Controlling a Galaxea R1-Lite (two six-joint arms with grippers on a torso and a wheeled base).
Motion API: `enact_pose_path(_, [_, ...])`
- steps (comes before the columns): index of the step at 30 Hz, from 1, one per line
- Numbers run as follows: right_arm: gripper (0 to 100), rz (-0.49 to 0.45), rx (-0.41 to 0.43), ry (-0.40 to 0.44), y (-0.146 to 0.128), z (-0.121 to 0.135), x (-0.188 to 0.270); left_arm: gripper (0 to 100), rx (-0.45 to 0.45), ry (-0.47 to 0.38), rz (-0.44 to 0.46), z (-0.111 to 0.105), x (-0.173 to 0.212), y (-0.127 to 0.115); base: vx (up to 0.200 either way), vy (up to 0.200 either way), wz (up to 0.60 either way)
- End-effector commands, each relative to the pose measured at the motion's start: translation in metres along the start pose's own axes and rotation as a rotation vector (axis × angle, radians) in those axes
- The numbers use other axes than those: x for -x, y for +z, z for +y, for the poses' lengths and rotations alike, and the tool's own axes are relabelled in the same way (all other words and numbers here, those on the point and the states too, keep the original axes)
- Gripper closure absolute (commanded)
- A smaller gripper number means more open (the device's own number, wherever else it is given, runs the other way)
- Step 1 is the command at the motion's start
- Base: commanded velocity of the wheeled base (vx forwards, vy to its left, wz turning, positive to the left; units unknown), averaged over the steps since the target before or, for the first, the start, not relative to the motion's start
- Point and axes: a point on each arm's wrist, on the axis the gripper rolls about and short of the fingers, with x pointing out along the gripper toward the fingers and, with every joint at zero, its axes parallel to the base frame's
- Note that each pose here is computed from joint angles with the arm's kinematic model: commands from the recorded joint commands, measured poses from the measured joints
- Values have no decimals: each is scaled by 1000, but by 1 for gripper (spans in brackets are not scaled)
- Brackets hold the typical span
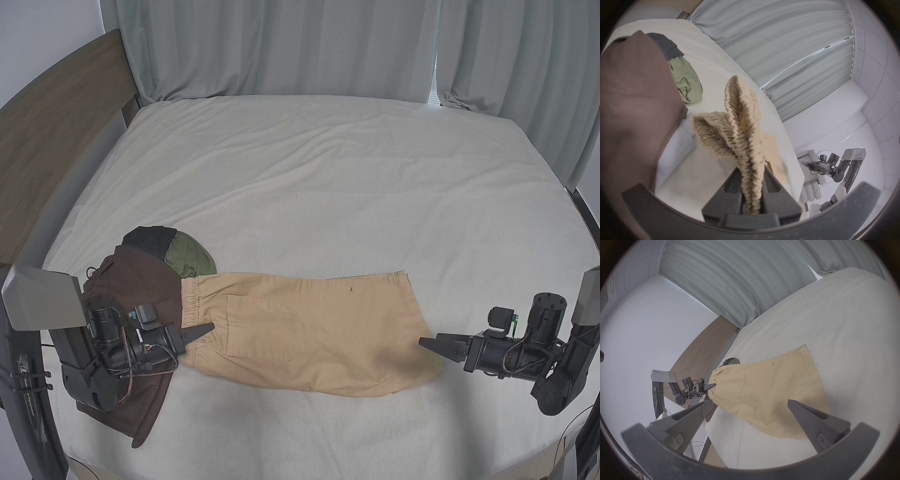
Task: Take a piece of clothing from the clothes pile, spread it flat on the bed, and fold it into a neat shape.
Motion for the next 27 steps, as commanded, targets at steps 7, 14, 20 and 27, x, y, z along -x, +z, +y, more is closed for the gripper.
enact_pose_path(7, [0, 12, -5, 1, -3, -1, -2, 100, -22, -7, -25, -8, 7, 8, 0, 0, 0])
enact_pose_path(14, [0, 12, -5, 1, -3, -1, -2, 100, -50, -56, -3, -27, -1, 4, 0, 0, 0])
enact_pose_path(20, [0, 11, -4, 2, -2, -1, -2, 100, -79, -110, 6, -49, -10, 3, 0, 0, 0])
enact_pose_path(27, [0, 10, -3, 2, -2, 0, -2, 100, -103, -122, -8, -64, -26, 0, 0, 0, 0])
